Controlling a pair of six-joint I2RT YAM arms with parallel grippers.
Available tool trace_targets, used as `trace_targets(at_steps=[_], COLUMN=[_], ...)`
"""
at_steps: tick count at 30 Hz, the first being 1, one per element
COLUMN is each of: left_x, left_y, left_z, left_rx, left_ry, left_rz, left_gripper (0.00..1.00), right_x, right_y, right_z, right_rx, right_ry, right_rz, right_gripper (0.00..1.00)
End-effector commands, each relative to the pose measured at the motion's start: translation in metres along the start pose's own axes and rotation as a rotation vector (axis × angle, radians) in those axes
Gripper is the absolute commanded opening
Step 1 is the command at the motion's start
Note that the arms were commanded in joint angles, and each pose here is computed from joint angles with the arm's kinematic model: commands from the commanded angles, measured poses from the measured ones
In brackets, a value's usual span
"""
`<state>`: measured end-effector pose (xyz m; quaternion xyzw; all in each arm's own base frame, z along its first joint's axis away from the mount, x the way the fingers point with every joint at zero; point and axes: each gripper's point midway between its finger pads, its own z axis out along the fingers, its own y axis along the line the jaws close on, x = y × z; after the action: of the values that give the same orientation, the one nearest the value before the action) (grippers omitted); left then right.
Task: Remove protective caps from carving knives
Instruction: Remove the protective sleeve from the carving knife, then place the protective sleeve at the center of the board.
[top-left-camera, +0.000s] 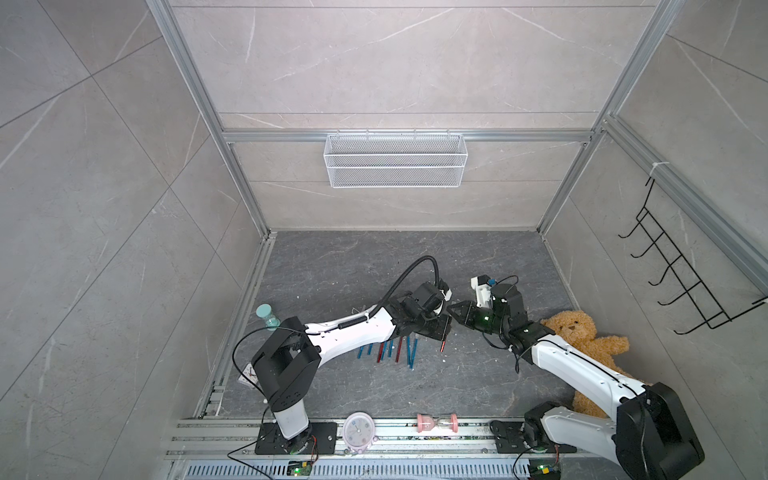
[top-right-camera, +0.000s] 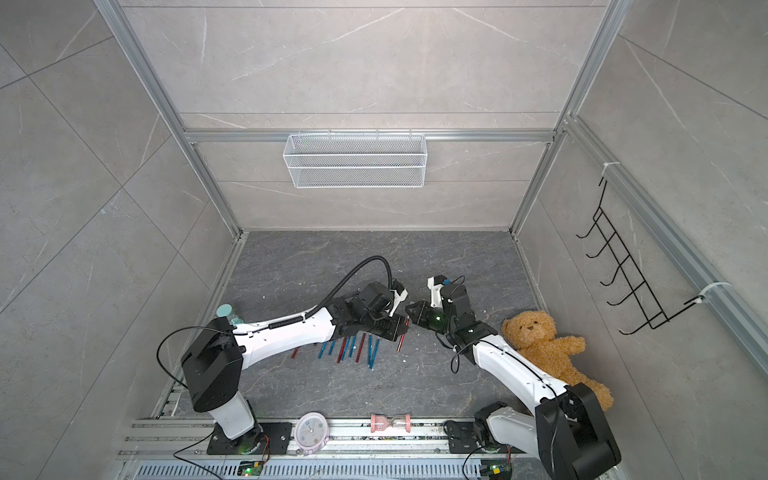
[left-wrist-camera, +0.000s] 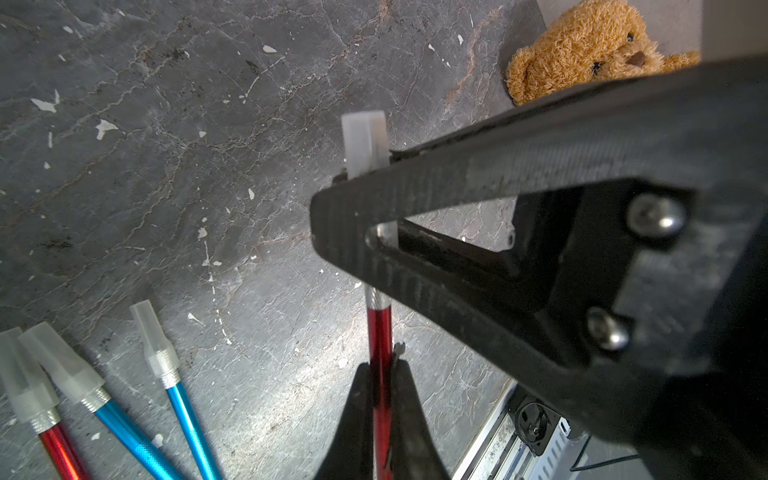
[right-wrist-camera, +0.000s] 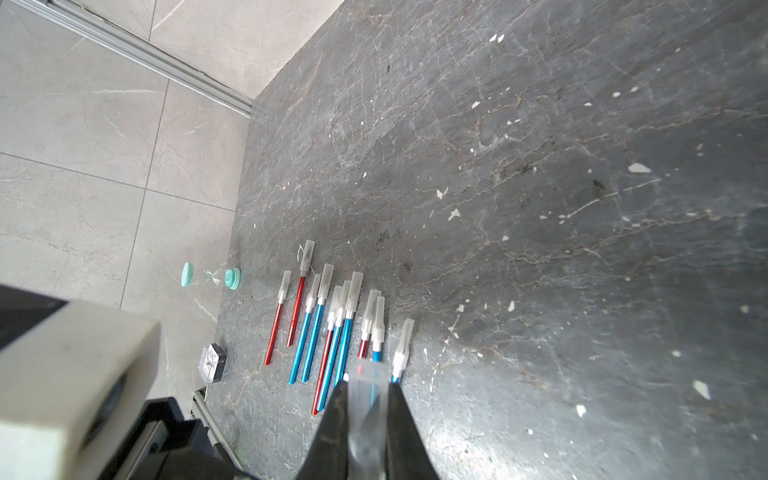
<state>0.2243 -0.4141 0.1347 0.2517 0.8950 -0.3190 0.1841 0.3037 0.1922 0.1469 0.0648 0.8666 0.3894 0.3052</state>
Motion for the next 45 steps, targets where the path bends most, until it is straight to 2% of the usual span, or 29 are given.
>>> trace_targets(at_steps=[1, 45], left_x=[-0.004, 0.013], left_y=[-0.005, -0.006], left_z=[-0.003, 0.004], left_rx=[0.009, -0.008], left_ry=[0.007, 0.077], left_rz=[0.024, 0.069], left_gripper=[0.0, 0.0], right_x=[-0.015, -0.052], right_y=[0.005, 0.012], right_z=[-0.001, -0.015], right_rx=[0.002, 0.044], right_ry=[-0.062, -0.174], right_rz=[0.011, 0.007], right_gripper=[0.02, 0.01])
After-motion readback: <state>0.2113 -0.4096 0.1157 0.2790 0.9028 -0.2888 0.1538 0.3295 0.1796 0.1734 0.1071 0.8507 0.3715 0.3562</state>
